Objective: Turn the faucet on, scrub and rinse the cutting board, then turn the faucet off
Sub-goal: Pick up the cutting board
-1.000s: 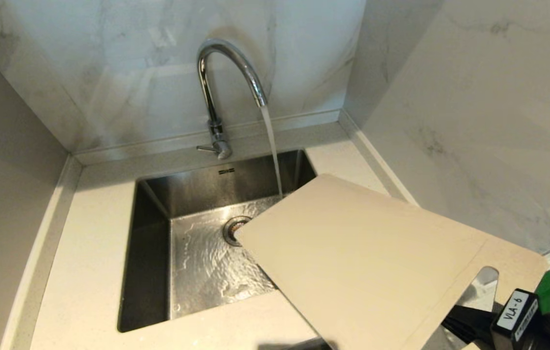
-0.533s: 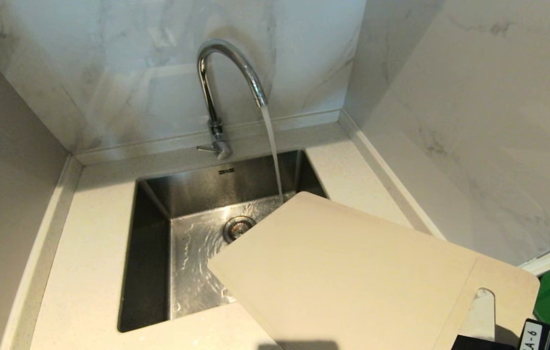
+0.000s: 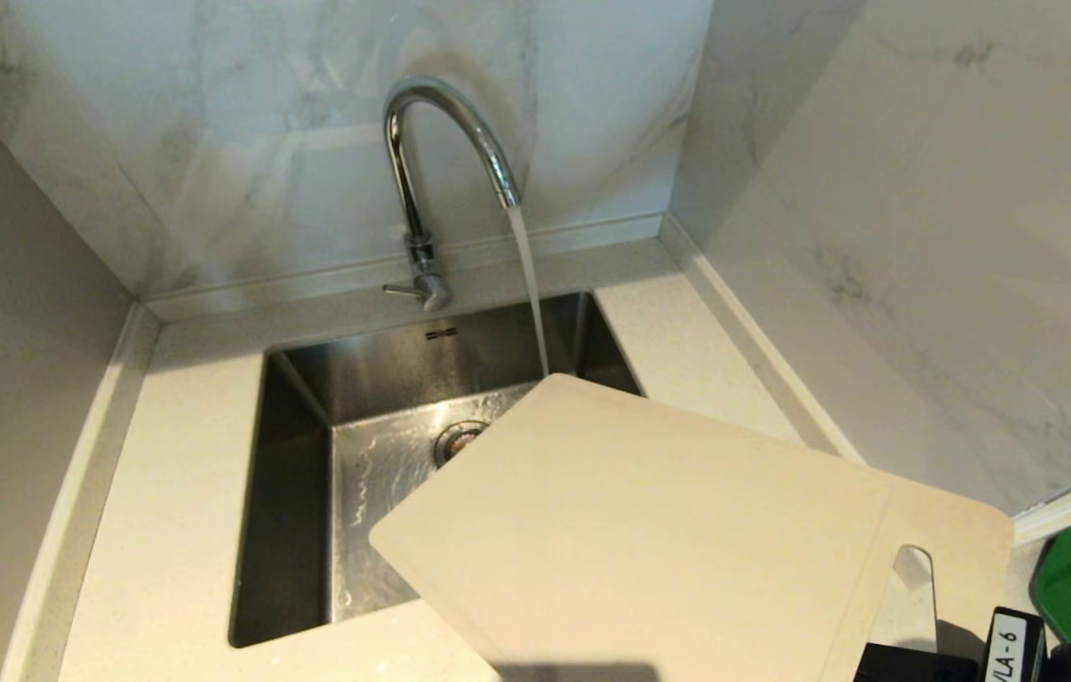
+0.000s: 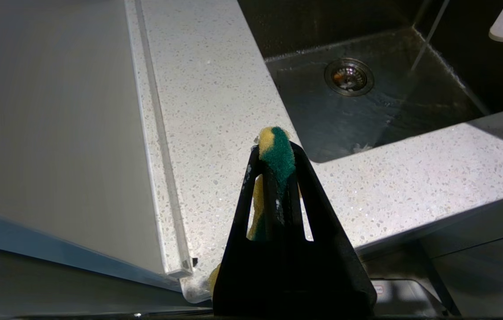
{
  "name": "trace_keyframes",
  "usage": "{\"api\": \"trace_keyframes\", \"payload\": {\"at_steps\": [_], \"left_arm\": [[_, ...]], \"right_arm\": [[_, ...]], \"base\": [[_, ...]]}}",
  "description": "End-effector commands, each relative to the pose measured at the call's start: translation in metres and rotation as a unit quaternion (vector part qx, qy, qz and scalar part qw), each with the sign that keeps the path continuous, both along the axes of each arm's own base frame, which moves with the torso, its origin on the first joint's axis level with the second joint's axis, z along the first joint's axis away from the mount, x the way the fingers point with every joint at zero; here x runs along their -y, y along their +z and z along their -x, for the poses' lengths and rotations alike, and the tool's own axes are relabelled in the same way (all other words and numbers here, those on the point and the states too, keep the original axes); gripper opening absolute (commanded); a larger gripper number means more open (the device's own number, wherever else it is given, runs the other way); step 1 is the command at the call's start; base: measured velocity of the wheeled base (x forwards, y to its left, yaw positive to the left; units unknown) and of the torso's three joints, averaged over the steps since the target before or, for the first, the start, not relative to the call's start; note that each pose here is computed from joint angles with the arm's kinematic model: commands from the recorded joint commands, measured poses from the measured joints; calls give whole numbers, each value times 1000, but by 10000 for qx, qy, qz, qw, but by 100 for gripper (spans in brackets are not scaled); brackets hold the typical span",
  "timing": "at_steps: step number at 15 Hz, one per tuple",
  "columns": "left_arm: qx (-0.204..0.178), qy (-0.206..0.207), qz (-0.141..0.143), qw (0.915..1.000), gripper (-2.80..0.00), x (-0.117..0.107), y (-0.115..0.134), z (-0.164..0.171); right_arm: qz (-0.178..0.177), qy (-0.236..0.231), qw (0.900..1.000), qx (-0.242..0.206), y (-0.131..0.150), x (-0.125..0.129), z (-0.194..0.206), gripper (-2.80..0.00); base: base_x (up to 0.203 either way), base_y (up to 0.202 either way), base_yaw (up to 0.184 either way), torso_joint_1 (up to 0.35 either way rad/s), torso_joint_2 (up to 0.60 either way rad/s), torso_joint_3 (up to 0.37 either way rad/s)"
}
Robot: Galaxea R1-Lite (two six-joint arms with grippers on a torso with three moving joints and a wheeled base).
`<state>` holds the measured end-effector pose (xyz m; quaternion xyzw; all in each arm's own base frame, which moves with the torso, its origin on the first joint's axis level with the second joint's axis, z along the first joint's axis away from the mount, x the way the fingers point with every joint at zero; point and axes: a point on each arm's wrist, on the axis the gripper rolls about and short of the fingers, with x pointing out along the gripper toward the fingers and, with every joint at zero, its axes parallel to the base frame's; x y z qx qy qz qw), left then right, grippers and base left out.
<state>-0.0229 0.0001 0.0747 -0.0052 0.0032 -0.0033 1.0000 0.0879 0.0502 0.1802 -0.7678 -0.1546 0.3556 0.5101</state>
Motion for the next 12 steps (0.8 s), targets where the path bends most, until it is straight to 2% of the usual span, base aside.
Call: {"api": "trace_keyframes", "payload": {"at_steps": [1,5,8,12], "left_arm": [[1,-5,2,10000,-280,0,0,0],[1,-4,2,10000,-280,0,0,0],[1,2,2,10000,-280,0,0,0],[1,-5,9,10000,-280,0,0,0]], "right_arm": [[51,57,10000,16,0,-1,-1,-280],[135,87,9998,-90,-3,-4,-7,-280],[395,299,9986,170,6,-9,-16,-280],[452,604,9970,171,11,-21,-24,-280]], "base": [[0,0,0,0,0,0],[0,0,0,0,0,0],[0,0,0,0,0,0],[0,0,0,0,0,0]]}}
